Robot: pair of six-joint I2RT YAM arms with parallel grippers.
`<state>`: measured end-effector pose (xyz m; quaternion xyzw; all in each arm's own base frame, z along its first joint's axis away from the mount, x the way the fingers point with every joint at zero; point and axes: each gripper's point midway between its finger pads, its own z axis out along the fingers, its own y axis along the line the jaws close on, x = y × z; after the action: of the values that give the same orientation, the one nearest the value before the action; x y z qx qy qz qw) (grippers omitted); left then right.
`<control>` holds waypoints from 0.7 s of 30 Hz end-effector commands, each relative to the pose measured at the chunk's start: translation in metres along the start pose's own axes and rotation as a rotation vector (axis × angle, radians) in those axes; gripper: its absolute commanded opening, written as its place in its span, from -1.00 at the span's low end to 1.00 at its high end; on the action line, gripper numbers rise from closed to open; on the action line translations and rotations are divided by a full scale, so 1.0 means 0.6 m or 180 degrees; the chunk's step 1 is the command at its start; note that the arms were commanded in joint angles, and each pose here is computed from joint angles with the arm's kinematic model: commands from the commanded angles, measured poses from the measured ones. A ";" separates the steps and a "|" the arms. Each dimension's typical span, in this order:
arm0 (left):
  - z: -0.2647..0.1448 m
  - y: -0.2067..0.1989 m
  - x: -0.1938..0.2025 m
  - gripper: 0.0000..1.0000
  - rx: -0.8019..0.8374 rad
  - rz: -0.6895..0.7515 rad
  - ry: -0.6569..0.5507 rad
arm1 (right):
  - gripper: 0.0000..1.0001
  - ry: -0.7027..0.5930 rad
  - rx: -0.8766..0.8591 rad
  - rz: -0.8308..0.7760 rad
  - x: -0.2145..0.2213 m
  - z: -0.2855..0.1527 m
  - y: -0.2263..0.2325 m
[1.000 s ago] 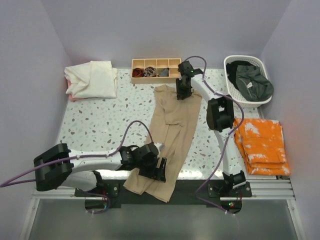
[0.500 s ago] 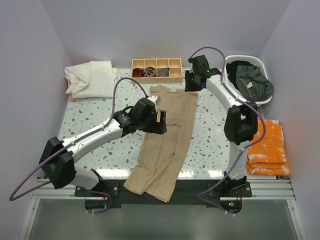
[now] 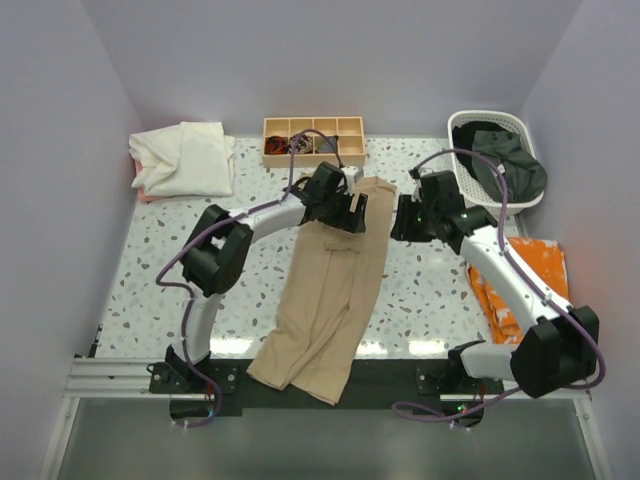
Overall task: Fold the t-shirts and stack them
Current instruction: Rotate the tshirt 90 degrees
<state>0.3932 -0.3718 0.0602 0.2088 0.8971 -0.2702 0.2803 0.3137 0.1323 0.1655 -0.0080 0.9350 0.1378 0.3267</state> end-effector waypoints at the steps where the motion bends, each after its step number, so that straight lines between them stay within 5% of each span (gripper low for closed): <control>1: 0.020 0.028 -0.088 0.67 0.0337 0.0062 -0.0368 | -0.19 0.0153 -0.0757 0.0099 0.075 -0.060 0.064; 12: 0.088 0.180 -0.101 0.66 0.0103 -0.0163 -0.0288 | -0.10 0.1044 -0.1469 -0.0139 0.276 -0.059 0.157; 21: 0.082 0.203 -0.117 0.66 0.0106 -0.0194 -0.0344 | -0.09 0.1534 -0.1516 -0.0533 0.384 -0.036 0.243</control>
<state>0.5190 -0.3358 0.0414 0.1717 0.8742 -0.3218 0.3205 0.1110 0.2524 0.0804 -0.1863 0.9289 0.3050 0.0970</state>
